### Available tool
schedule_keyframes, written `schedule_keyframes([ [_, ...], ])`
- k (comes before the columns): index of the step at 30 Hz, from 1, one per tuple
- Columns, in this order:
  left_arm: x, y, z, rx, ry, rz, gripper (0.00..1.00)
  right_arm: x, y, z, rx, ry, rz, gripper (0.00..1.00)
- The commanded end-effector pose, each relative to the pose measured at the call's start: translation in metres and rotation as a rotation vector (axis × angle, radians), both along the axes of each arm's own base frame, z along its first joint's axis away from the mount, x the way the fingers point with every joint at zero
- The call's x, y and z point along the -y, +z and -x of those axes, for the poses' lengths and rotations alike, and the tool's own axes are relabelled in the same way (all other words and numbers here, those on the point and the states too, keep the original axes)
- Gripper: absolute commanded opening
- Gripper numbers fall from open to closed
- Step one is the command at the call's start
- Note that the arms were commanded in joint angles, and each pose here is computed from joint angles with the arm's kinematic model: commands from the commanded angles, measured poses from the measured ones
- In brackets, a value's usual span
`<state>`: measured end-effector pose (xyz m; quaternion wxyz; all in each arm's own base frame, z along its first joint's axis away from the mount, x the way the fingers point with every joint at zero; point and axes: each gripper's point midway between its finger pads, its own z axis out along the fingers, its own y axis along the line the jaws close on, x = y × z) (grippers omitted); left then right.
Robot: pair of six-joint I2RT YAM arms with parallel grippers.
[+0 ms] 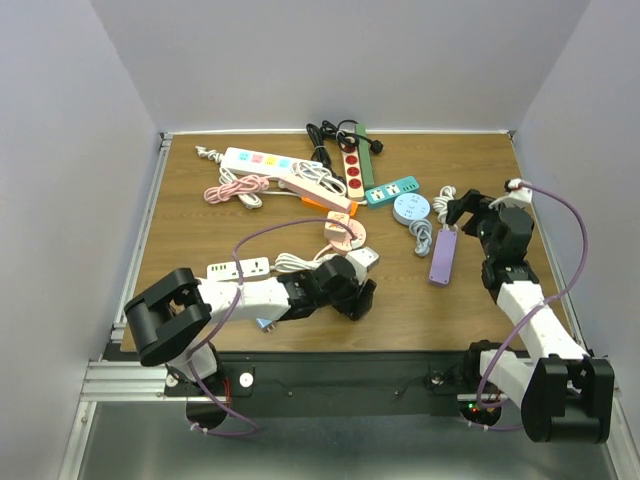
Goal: Insert the plug
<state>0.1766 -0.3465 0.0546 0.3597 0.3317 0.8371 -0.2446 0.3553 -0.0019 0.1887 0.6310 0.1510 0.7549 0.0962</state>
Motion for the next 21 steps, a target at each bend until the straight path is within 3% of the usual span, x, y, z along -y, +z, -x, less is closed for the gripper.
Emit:
schedule_keyframes([
  [1, 0.032, 0.073, -0.01, -0.081, -0.022, 0.214, 0.0, -0.034, 0.046, -0.012, 0.11, 0.208, 0.021, 0.95],
  [7, 0.026, 0.173, -0.06, -0.24, 0.039, 0.594, 0.0, -0.081, 0.091, 0.002, 0.243, 0.494, 0.044, 0.95],
  [17, 0.019, 0.233, -0.067, -0.602, -0.026, 1.004, 0.0, -0.17, 0.131, 0.039, 0.345, 0.838, 0.086, 0.95],
  [21, 0.014, 0.256, -0.067, -0.651, -0.047, 1.124, 0.0, -0.205, 0.127, 0.05, 0.36, 0.912, 0.116, 0.95],
])
